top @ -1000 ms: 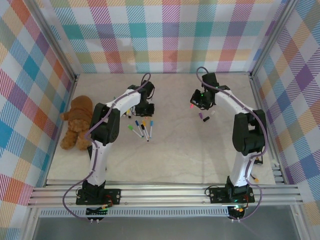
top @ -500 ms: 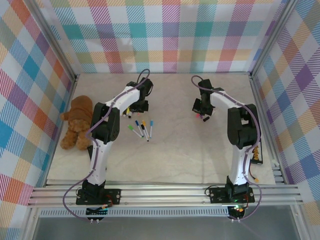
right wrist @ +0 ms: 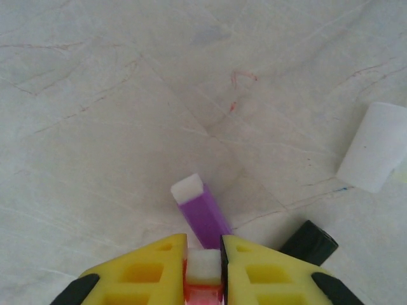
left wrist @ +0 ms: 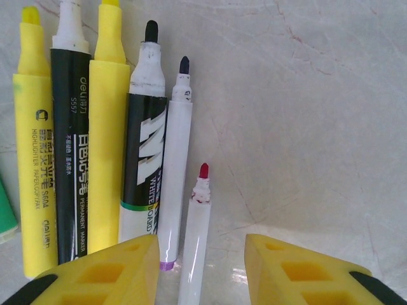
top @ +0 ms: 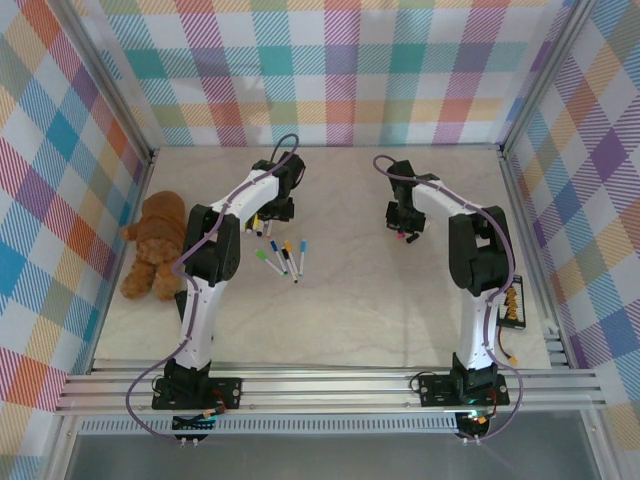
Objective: Open the pen caps
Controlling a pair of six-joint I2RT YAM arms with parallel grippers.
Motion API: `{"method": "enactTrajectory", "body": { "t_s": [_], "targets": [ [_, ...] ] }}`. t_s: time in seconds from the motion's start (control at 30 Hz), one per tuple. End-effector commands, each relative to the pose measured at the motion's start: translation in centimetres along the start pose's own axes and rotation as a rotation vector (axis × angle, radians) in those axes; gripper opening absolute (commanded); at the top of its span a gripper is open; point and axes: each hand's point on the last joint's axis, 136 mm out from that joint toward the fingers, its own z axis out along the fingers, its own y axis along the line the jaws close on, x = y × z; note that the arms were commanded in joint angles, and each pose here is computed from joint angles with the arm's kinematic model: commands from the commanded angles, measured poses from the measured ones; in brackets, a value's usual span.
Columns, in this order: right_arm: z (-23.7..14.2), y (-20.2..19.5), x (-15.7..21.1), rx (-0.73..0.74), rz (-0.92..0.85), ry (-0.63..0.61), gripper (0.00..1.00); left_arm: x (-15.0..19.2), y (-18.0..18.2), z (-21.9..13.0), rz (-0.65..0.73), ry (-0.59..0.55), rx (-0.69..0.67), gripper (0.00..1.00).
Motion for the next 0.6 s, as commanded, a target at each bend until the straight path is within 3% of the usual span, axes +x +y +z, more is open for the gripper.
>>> {"method": "enactTrajectory", "body": {
  "t_s": [0.0,0.17,0.33,0.57],
  "targets": [
    [-1.1,-0.4,-0.7,0.062,-0.03,-0.023,0.25,-1.8,0.8,-4.1,-0.041,-0.082,0.019,0.4],
    [-1.3,-0.4,-0.8,0.074,-0.039,-0.024,0.33,-2.4,0.6,-6.9,-0.05,-0.123,0.068,0.42],
    [-2.7,0.2,-0.6,0.043,-0.037,-0.042,0.34,-2.1,0.4,-9.7,-0.045,-0.166,0.1,0.43],
    [-7.6,2.7,1.1,-0.093,-0.057,-0.11,0.38,2.6,-1.0,-11.2,-0.034,-0.199,0.149,0.43]
  ]
}}
